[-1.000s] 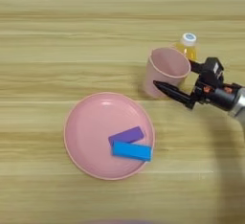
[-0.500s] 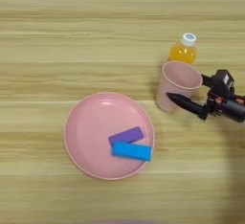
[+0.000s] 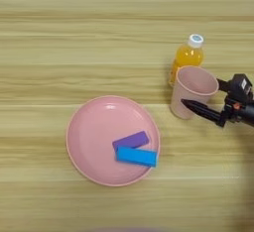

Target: Move the objects on the table

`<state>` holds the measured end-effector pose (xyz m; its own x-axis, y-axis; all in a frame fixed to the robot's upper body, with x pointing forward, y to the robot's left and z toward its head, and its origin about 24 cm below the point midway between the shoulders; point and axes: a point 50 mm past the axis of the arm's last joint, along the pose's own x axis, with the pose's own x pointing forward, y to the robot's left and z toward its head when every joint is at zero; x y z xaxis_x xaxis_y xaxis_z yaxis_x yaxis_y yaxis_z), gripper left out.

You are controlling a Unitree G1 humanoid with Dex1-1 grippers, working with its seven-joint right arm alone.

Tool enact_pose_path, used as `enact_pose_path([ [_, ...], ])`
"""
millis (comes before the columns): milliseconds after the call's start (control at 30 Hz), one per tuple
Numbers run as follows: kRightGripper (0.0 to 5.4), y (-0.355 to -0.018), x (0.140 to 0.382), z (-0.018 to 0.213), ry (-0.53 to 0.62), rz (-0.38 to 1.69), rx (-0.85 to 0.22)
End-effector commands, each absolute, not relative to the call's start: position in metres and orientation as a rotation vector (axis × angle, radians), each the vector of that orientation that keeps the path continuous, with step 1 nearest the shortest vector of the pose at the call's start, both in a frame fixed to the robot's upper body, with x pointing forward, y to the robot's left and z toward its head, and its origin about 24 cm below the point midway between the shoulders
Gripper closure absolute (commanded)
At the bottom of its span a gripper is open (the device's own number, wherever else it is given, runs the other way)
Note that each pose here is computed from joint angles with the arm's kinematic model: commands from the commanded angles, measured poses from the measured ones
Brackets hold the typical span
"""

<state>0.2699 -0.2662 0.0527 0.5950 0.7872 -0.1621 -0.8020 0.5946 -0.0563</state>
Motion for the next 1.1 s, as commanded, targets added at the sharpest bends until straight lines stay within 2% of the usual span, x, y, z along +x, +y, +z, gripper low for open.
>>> enact_pose_path([
  [33,0.54,-0.275,0.284,0.087,0.030,0.892,-0.248],
  [200,0.02,-0.275,0.283,0.086,0.029,0.900,-0.254],
  [1100,0.02,-0.270,0.281,0.102,-0.042,0.929,-0.273],
])
